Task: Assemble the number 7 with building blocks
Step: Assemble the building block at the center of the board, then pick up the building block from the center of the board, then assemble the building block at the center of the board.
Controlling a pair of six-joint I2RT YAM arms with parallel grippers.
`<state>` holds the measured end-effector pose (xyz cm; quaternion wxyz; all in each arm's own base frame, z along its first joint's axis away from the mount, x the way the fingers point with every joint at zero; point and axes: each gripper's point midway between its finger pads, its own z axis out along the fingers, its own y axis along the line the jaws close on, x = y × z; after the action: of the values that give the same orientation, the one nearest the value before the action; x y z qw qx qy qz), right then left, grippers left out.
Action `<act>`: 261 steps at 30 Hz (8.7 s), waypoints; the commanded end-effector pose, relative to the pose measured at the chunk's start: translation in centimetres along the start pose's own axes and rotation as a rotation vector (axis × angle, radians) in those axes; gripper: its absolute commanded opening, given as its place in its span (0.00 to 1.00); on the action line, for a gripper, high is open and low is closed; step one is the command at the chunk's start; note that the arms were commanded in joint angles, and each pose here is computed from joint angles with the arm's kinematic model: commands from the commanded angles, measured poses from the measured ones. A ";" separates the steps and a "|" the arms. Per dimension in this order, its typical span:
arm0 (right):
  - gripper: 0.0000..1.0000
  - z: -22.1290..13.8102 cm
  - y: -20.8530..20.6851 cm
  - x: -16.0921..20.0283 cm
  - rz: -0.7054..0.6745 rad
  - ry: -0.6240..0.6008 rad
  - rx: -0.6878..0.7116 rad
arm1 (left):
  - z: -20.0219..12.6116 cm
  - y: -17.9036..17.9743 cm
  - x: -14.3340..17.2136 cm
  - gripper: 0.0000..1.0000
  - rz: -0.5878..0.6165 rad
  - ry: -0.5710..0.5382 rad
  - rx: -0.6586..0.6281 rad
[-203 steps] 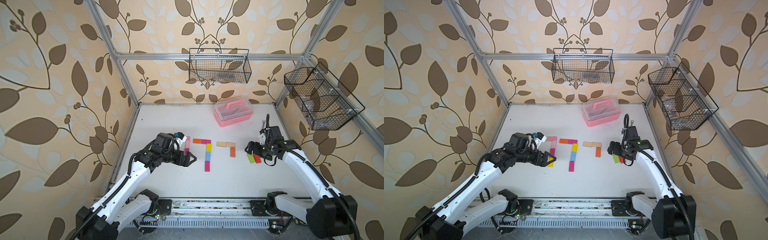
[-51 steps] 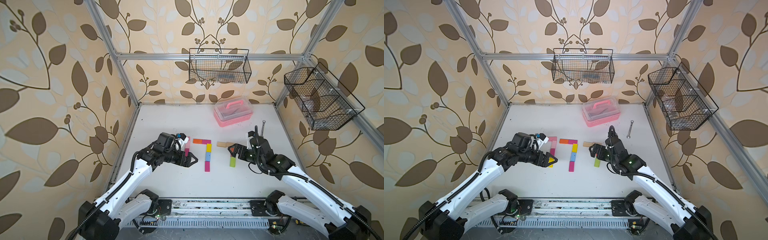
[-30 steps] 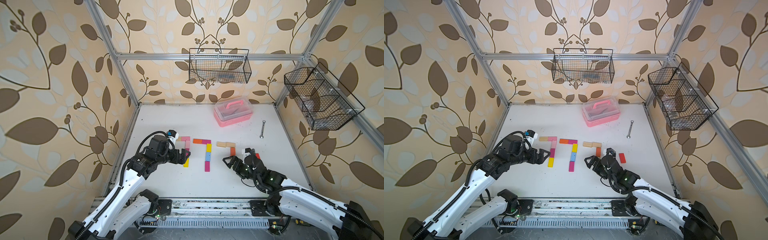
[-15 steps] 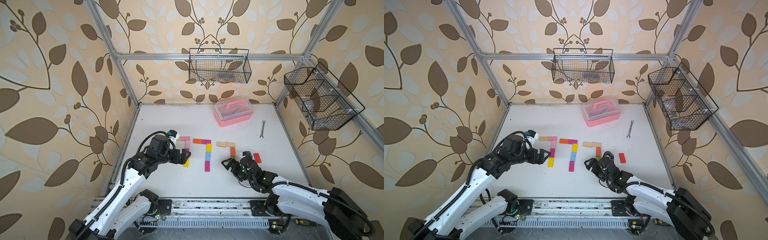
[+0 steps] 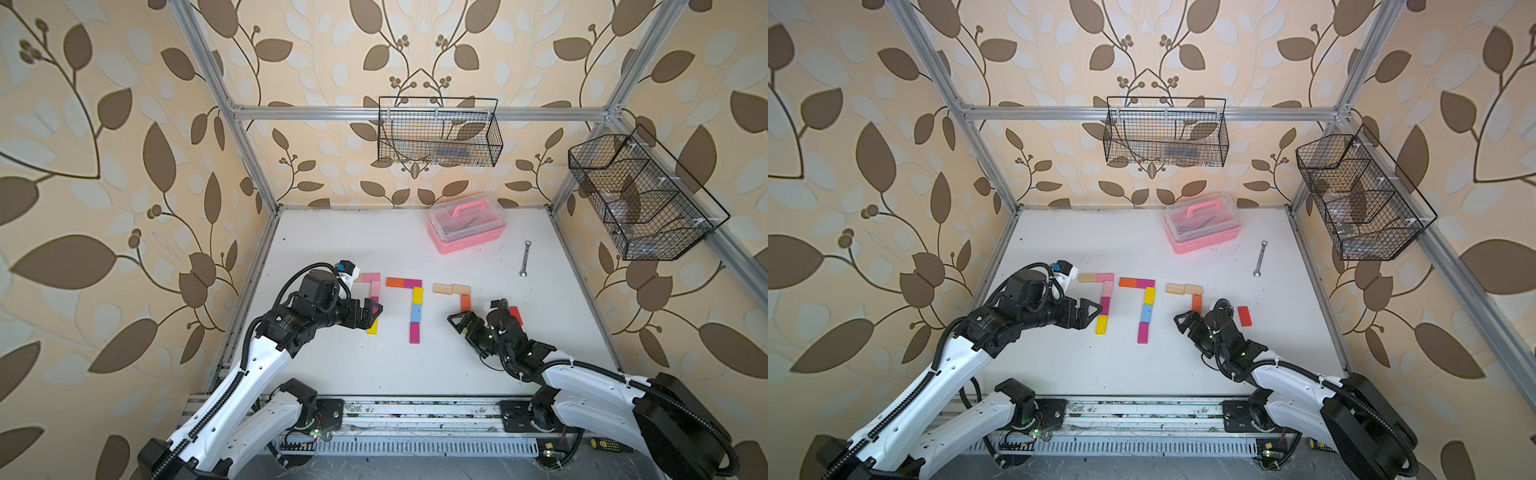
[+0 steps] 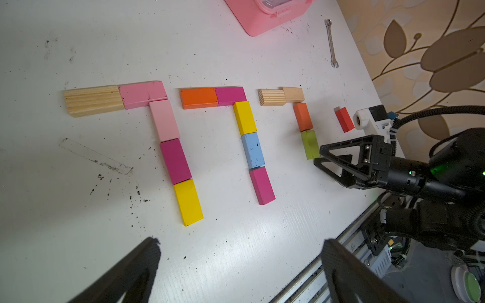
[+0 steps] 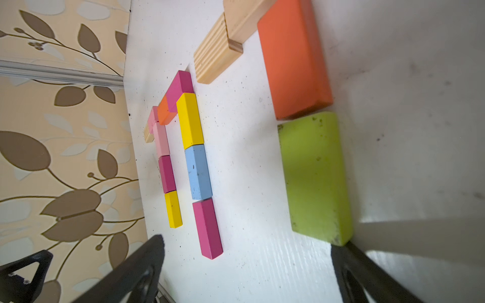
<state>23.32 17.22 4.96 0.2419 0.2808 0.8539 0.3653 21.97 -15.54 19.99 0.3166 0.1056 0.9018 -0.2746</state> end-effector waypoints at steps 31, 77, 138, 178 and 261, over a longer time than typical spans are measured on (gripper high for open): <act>1.00 2.9 2.3 3.0 -0.258 0.219 0.213 | -0.7 -1.6 -0.1 0.99 0.039 -0.006 0.068; 1.00 -2.7 -1.6 -4.1 -0.216 0.294 0.145 | -0.4 -2.2 0.2 0.99 0.046 0.019 0.108; 1.00 -7.1 -8.8 -13.8 -0.257 0.072 0.693 | -1.0 -2.7 0.1 0.99 0.058 0.005 0.132; 0.20 -5.3 2.8 -9.0 -0.472 0.179 0.402 | -0.9 -2.6 0.1 0.99 0.055 0.009 0.127; 0.76 -1.5 -3.8 -2.8 -0.375 0.293 0.432 | -1.1 -2.8 0.1 0.99 0.059 -0.002 0.139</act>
<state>23.28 11.76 3.47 0.1277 0.1383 0.9707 0.1494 20.50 -16.81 21.29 0.3125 0.1353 0.8835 -0.3217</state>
